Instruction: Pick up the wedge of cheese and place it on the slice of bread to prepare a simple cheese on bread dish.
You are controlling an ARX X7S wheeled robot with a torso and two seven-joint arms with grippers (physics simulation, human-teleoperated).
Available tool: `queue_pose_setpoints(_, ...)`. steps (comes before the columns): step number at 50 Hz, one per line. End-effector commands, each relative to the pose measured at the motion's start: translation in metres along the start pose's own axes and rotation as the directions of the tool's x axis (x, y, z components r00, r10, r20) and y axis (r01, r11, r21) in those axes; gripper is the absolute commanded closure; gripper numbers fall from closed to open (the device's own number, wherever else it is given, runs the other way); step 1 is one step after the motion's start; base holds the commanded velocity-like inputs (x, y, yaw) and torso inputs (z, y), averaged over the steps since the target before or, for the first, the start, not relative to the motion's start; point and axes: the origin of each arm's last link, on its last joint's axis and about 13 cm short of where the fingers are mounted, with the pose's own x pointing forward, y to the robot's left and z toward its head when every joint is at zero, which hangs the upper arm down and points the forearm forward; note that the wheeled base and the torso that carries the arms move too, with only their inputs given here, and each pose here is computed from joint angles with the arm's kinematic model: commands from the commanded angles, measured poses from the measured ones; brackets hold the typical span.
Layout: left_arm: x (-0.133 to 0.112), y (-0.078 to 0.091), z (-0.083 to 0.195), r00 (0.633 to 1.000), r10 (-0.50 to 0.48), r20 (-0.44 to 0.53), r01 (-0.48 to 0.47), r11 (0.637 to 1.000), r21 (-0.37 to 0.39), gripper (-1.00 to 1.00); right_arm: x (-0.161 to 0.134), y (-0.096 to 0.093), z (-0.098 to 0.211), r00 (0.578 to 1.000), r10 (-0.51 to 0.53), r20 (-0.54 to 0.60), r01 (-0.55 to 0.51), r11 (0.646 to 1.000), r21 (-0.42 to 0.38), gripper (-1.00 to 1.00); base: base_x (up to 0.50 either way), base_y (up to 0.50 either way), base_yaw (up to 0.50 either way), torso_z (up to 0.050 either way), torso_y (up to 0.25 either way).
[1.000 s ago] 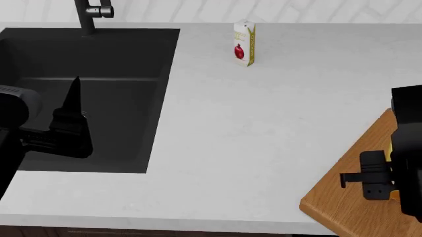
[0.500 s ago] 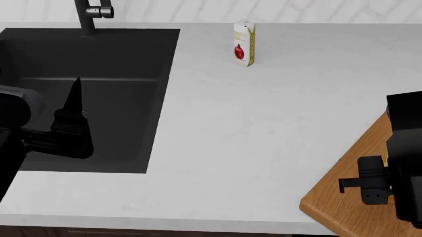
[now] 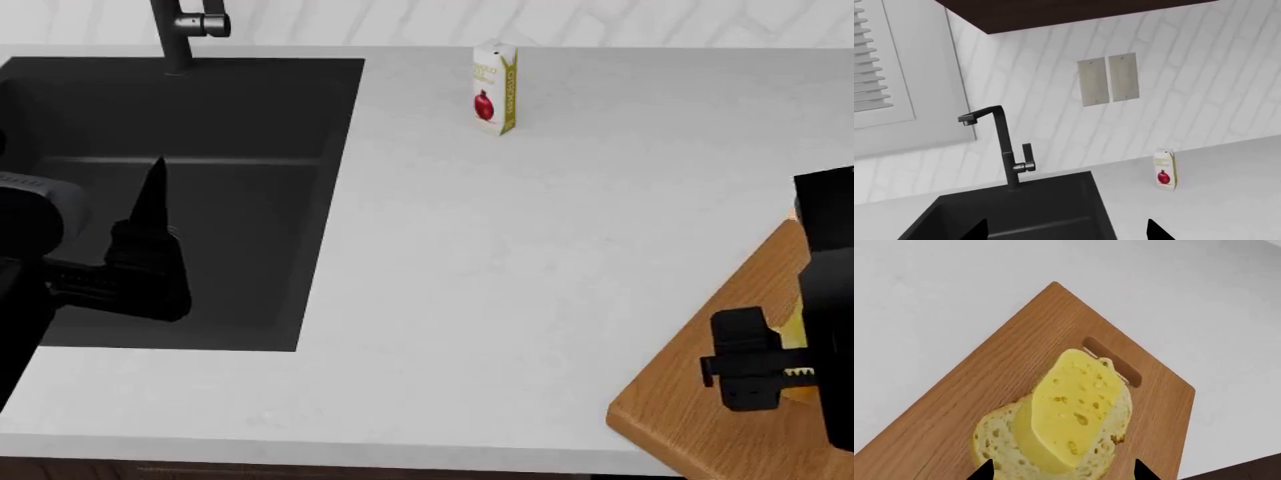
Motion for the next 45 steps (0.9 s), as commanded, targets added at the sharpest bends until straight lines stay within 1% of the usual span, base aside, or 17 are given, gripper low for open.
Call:
queue_pose_setpoints(1, 0.000, 0.000, 0.000, 1.000, -0.003, 0.005, 0.003, 1.000, -0.004, -1.00, -0.040, -0.016, 0.019, 0.994, -0.014, 0.107, 0.013, 1.000, 0.014, -1.00, 0.00, 0.00, 0.00, 0.000, 0.000)
queue_pose_setpoints(4, 0.000, 0.000, 0.000, 1.000, -0.003, 0.007, 0.003, 1.000, -0.003, -1.00, -0.057, -0.022, 0.026, 0.988, -0.027, 0.153, 0.024, 0.999, 0.023, -1.00, 0.00, 0.00, 0.00, 0.000, 0.000)
queue_pose_setpoints(8, 0.000, 0.000, 0.000, 1.000, -0.002, 0.009, 0.002, 1.000, -0.002, -1.00, -0.090, -0.034, 0.036, 0.971, -0.044, 0.235, 0.036, 0.999, 0.040, -1.00, 0.00, 0.00, 0.00, 0.000, 0.000)
queue_pose_setpoints(11, 0.000, 0.000, 0.001, 1.000, -0.003, 0.009, 0.003, 1.000, 0.000, -1.00, -0.104, -0.038, 0.038, 0.967, -0.037, 0.254, 0.024, 0.998, 0.054, -1.00, 0.00, 0.00, 0.00, 0.000, 0.000)
queue_pose_setpoints(15, -0.001, 0.000, 0.001, 1.000, 0.000, 0.012, 0.000, 1.000, 0.003, -1.00, -0.133, -0.046, 0.043, 0.941, -0.048, 0.335, 0.029, 0.998, 0.064, -1.00, 0.00, 0.00, 0.00, 0.000, 0.000)
queue_pose_setpoints(19, -0.001, 0.000, 0.001, 1.000, -0.001, 0.011, 0.001, 1.000, 0.001, -1.00, -0.169, -0.055, 0.050, 0.901, -0.052, 0.431, 0.015, 0.996, 0.090, -1.00, 0.00, 0.00, 0.00, 0.000, 0.000)
queue_pose_setpoints(22, -0.002, 0.000, 0.001, 1.000, -0.002, 0.011, 0.002, 1.000, 0.002, -1.00, -0.189, -0.055, 0.054, 0.867, -0.047, 0.497, 0.007, 0.997, 0.081, -1.00, 0.00, 0.00, 0.00, 0.000, 0.000)
queue_pose_setpoints(23, -0.002, 0.000, 0.001, 1.000, -0.001, 0.012, 0.001, 1.000, 0.002, -1.00, -0.200, -0.054, 0.054, 0.849, -0.042, 0.527, 0.015, 0.998, 0.056, -1.00, 0.00, 0.00, 0.00, 0.000, 0.000)
queue_pose_setpoints(25, -0.002, 0.000, 0.001, 1.000, 0.001, 0.012, -0.001, 1.000, 0.002, -1.00, -0.214, -0.052, 0.056, 0.815, -0.045, 0.578, 0.022, 0.999, 0.047, -1.00, 0.00, 0.00, 0.00, 0.000, 0.000)
queue_pose_setpoints(28, -0.001, 0.000, 0.001, 1.000, -0.003, 0.011, 0.003, 1.000, 0.000, -1.00, -0.219, -0.047, 0.053, 0.789, -0.059, 0.611, 0.045, 0.998, 0.038, -1.00, 0.00, 0.00, 0.00, 0.000, 0.000)
queue_pose_setpoints(33, -0.002, 0.001, 0.001, 1.000, 0.000, 0.016, 0.000, 1.000, 0.000, -1.00, -0.230, -0.040, 0.042, 0.713, -0.100, 0.694, 0.064, 0.995, 0.078, -1.00, 0.00, 0.00, 0.00, 0.000, 0.000)
queue_pose_setpoints(35, -0.001, 0.000, 0.001, 1.000, 0.000, 0.015, 0.000, 1.000, 0.000, -1.00, -0.230, -0.034, 0.034, 0.706, -0.085, 0.703, 0.060, 0.996, 0.061, -1.00, 0.00, 0.00, 0.00, 0.000, 0.000)
queue_pose_setpoints(36, -0.001, 0.000, 0.001, 1.000, -0.001, 0.015, 0.001, 1.000, -0.001, -1.00, -0.231, -0.031, 0.030, 0.688, -0.090, 0.720, 0.068, 0.996, 0.059, -1.00, 0.00, 0.00, 0.00, 0.000, 0.000)
queue_pose_setpoints(38, -0.001, 0.000, 0.000, 1.000, 0.002, 0.017, -0.002, 1.000, -0.001, -1.00, -0.230, -0.027, 0.024, 0.682, -0.078, 0.727, 0.068, 0.997, 0.043, -1.00, 0.00, 0.00, 0.00, 0.000, 0.000)
queue_pose_setpoints(42, -0.001, 0.000, 0.000, 1.000, -0.001, 0.018, 0.001, 1.000, -0.001, -1.00, -0.232, -0.015, 0.009, 0.642, -0.053, 0.765, 0.082, 0.997, 0.000, -1.00, 0.00, 0.00, 0.00, 0.000, 0.000)
queue_pose_setpoints(44, -0.001, 0.000, 0.000, 1.000, -0.001, 0.021, 0.001, 1.000, -0.001, -1.00, -0.229, -0.008, 0.003, 0.626, -0.037, 0.779, 0.055, 0.998, 0.003, -1.00, 0.00, 0.00, 0.00, 0.000, 0.000)
queue_pose_setpoints(45, -0.001, 0.000, 0.001, 1.000, -0.002, 0.023, 0.002, 1.000, -0.001, -1.00, -0.223, -0.002, -0.002, 0.601, -0.053, 0.798, 0.055, 0.998, 0.025, -1.00, 0.00, 0.00, 0.00, 0.000, 0.000)
